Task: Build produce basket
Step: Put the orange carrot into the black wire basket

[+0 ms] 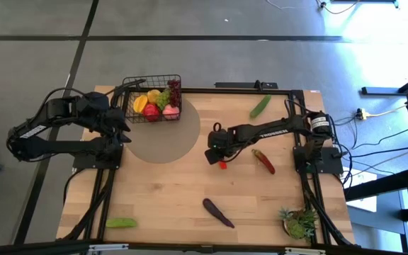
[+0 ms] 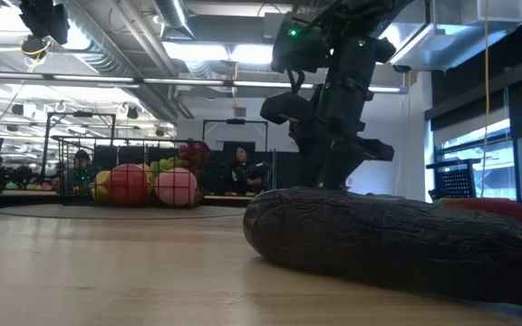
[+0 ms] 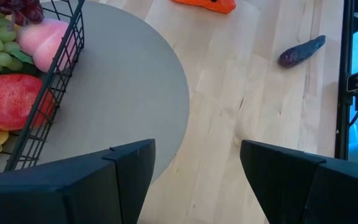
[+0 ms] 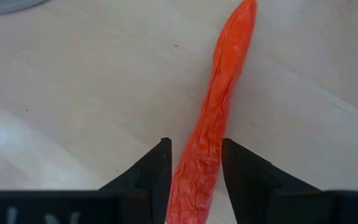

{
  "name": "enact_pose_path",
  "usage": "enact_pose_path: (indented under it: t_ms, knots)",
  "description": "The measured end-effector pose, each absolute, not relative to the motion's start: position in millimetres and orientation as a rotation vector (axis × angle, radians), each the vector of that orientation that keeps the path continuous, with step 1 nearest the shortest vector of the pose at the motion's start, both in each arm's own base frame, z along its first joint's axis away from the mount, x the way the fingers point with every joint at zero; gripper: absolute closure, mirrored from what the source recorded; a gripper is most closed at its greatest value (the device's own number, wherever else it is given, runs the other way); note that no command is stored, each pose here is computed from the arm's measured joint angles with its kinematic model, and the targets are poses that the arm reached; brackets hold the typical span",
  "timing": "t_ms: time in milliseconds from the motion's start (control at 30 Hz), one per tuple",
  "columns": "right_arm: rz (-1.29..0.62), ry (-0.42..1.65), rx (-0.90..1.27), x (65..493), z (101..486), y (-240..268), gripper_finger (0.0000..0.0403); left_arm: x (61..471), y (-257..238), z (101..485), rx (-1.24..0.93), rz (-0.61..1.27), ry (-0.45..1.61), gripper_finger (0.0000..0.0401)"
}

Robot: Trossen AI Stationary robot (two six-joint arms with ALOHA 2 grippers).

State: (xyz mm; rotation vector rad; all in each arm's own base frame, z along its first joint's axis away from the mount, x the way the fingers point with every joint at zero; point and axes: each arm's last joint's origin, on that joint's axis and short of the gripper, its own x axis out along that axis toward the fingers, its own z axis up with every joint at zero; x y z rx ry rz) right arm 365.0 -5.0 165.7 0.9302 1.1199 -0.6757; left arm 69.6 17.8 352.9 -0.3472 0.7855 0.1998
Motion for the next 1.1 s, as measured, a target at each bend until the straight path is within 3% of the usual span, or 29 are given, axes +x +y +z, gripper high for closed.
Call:
enact_pose_path:
  t_ms: [633,733,900,1100]
  knots:
    - [-0.680,1.221,0.908,370.5,134.6,-4.0,0.0273,69.6,17.8,353.0,-0.346,0.200,0.784,0.0176]
    - [-0.657,1.233,0.885,370.7,133.8,-4.0,0.0294,69.6,17.8,353.0,-0.346,0.200,0.784,0.0176]
    - [-0.592,1.252,0.792,375.0,140.4,-4.0,0.0372,69.6,17.8,353.0,-0.348,0.201,0.785,0.0176]
    - [-0.496,1.183,0.591,394.1,166.6,-6.6,0.0372,69.9,18.4,353.1,-0.385,0.233,0.778,0.0176]
